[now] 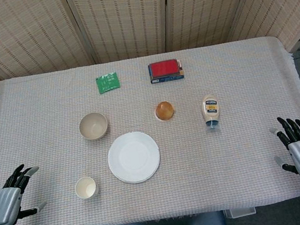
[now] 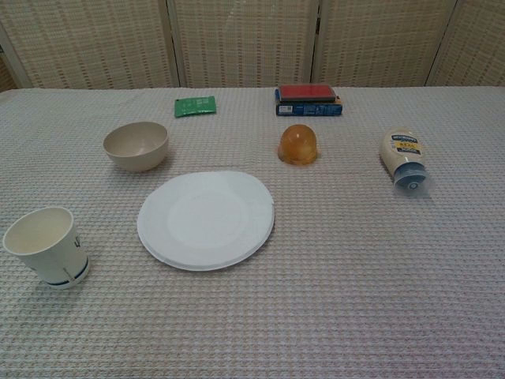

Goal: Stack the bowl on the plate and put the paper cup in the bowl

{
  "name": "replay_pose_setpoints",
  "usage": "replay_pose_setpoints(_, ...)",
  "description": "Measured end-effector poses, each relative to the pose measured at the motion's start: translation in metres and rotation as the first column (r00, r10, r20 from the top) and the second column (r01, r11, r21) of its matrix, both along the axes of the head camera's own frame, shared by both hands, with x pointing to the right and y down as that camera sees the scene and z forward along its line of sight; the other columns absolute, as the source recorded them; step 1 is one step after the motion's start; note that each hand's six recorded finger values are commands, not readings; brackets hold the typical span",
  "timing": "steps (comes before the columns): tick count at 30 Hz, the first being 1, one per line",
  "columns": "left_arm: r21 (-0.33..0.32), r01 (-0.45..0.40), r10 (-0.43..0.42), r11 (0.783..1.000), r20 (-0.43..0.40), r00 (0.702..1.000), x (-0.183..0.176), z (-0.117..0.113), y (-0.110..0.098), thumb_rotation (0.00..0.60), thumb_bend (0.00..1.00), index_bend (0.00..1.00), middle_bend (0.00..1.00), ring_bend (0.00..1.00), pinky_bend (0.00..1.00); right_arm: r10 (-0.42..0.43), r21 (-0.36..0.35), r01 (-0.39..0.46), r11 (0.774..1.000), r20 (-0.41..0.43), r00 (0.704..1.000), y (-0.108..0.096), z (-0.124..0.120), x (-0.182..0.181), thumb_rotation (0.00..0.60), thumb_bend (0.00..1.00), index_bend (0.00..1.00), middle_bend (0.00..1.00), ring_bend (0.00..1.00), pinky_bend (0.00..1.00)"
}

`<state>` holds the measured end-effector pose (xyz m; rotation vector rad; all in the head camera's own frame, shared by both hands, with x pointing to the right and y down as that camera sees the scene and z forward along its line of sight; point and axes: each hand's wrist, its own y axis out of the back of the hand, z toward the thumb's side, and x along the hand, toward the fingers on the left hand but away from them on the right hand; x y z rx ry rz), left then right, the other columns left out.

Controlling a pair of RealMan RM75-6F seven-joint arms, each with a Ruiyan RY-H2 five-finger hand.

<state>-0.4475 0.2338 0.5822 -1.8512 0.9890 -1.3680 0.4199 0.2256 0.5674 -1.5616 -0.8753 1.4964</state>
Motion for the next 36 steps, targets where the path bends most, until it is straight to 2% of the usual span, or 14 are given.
replay_pose_setpoints(6,0.003,0.001,-0.001,1.000,0.040,0.999,-0.002,0.001,0.000,0.600,0.05,0.18,0.20,0.05,0.20,0.004,0.002,-0.004,1.000,-0.008,1.000,0.000,0.000,0.001,0.600,0.26,0.17,0.00,0.00,0.00)
replay_pose_setpoints(11,-0.012,0.005,-0.005,1.000,0.010,1.000,0.001,0.002,0.000,0.600,0.06,0.20,0.20,0.05,0.20,0.004,0.014,-0.005,1.000,0.003,1.000,-0.001,-0.003,0.000,0.600,0.26,0.17,0.00,0.00,0.00)
replay_pose_setpoints(16,0.009,0.009,-0.009,1.000,-0.019,1.000,0.003,0.003,-0.008,0.600,0.07,0.23,0.20,0.05,0.20,0.018,0.025,-0.018,1.000,0.013,1.000,-0.003,-0.005,0.002,0.600,0.26,0.17,0.00,0.00,0.00)
replay_pose_setpoints(22,-0.013,-0.003,0.002,1.000,-0.010,1.000,0.001,0.014,-0.029,0.600,0.21,0.25,0.20,0.05,0.20,0.025,0.042,-0.025,0.999,0.004,1.000,-0.013,0.001,0.006,0.600,0.26,0.17,0.00,0.00,0.00)
replay_pose_setpoints(27,-0.065,0.013,-0.012,0.998,0.024,1.000,-0.007,0.035,-0.054,0.600,0.24,0.29,0.20,0.05,0.20,0.014,0.070,-0.013,0.997,-0.015,1.000,-0.020,0.008,0.006,0.600,0.26,0.17,0.00,0.00,0.00)
replay_pose_setpoints(36,-0.045,-0.034,0.034,0.998,0.007,0.999,0.008,0.062,-0.106,0.600,0.27,0.34,0.20,0.05,0.20,0.034,0.036,-0.033,0.999,-0.028,0.999,-0.025,0.021,0.014,0.600,0.26,0.17,0.00,0.00,0.00)
